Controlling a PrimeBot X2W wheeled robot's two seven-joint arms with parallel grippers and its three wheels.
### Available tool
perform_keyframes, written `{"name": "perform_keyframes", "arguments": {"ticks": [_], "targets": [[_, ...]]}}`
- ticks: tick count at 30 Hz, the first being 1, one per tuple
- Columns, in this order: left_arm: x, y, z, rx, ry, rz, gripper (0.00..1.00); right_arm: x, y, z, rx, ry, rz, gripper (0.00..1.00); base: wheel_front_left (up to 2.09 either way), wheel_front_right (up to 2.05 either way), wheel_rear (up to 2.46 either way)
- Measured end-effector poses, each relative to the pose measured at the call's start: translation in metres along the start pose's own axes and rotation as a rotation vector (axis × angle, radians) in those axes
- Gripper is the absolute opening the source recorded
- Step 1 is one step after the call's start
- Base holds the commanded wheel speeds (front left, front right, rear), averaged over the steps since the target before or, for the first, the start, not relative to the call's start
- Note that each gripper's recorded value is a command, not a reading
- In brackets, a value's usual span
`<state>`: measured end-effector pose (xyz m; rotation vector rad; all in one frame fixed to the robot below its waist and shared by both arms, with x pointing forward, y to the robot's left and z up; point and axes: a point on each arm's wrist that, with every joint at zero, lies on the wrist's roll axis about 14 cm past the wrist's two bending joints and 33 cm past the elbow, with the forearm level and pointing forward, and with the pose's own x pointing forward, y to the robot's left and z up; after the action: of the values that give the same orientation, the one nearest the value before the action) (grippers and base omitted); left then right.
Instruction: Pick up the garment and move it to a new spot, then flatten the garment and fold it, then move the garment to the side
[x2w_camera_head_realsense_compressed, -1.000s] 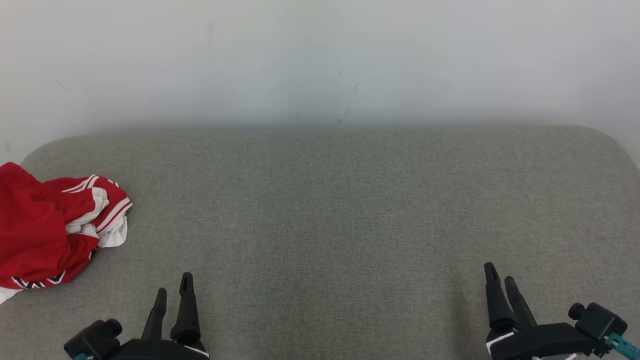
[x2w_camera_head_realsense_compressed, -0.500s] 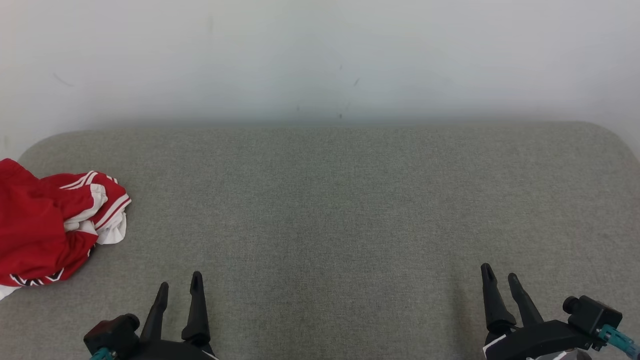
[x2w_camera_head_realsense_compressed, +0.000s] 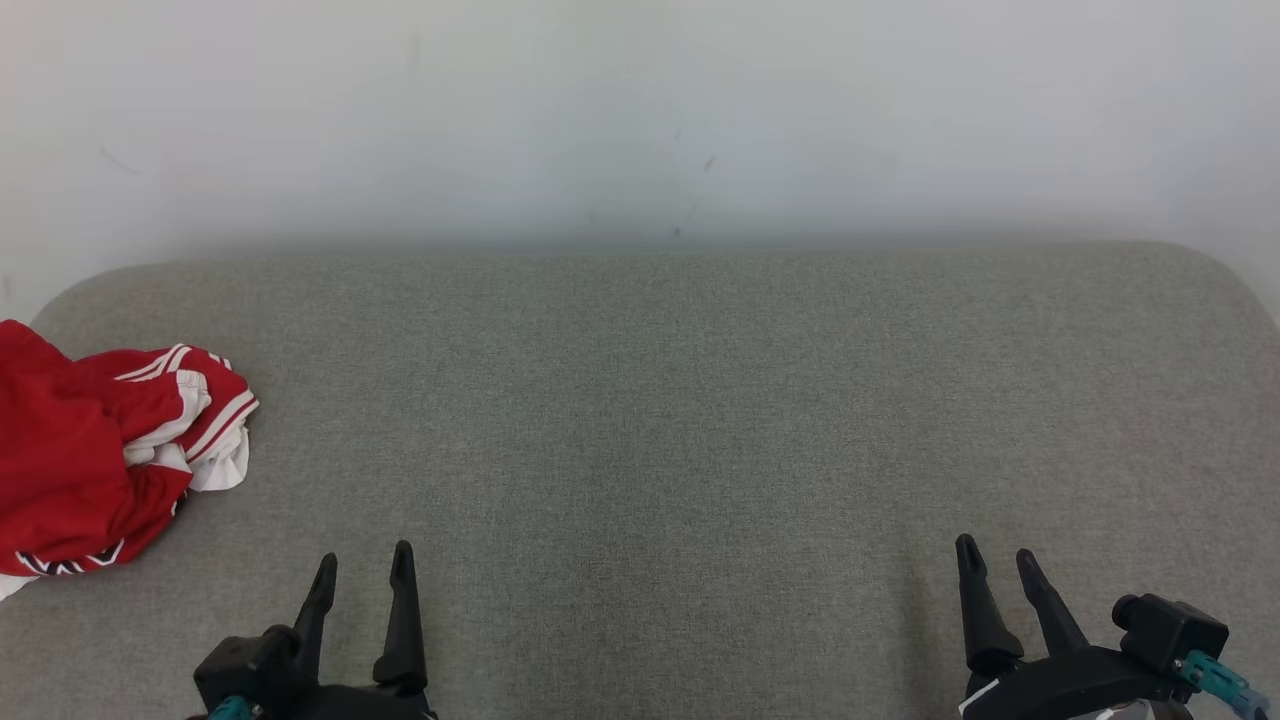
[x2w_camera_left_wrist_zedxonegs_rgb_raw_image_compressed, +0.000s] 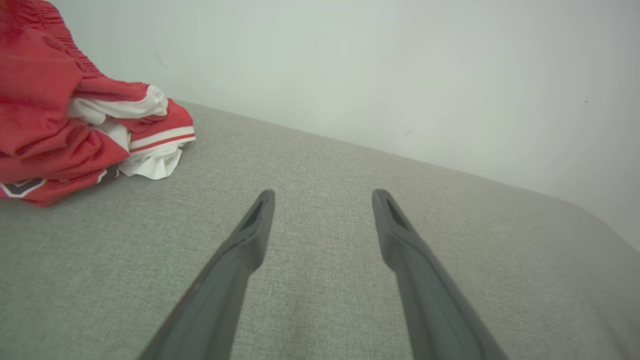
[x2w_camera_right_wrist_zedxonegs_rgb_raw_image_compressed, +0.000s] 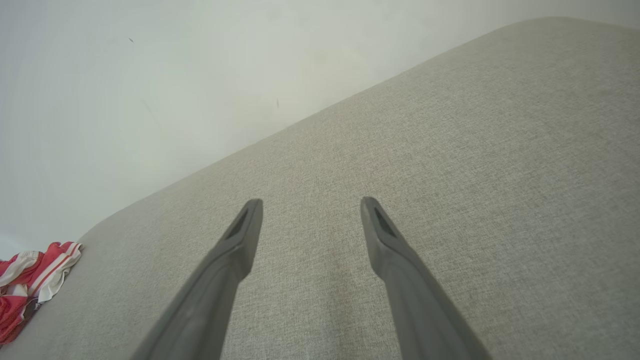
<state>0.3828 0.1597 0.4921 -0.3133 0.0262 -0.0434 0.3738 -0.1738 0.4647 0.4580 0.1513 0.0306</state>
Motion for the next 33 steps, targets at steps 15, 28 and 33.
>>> {"name": "perform_keyframes", "arguments": {"ticks": [15,28,33], "targets": [[-0.004,-0.002,0.0,0.125,-0.018,-0.019,1.0,0.0,0.008,-0.006,-0.116,0.01,0.029,1.0,0.0,0.0,0.0],[-0.006,-0.002,0.002,0.218,-0.039,-0.025,1.0,0.003,0.015,-0.008,-0.21,0.012,0.055,1.0,0.0,0.0,0.0],[-0.006,-0.003,0.002,0.249,-0.044,-0.032,1.0,0.003,0.016,-0.009,-0.245,0.016,0.062,1.0,0.0,0.0,0.0]]}}
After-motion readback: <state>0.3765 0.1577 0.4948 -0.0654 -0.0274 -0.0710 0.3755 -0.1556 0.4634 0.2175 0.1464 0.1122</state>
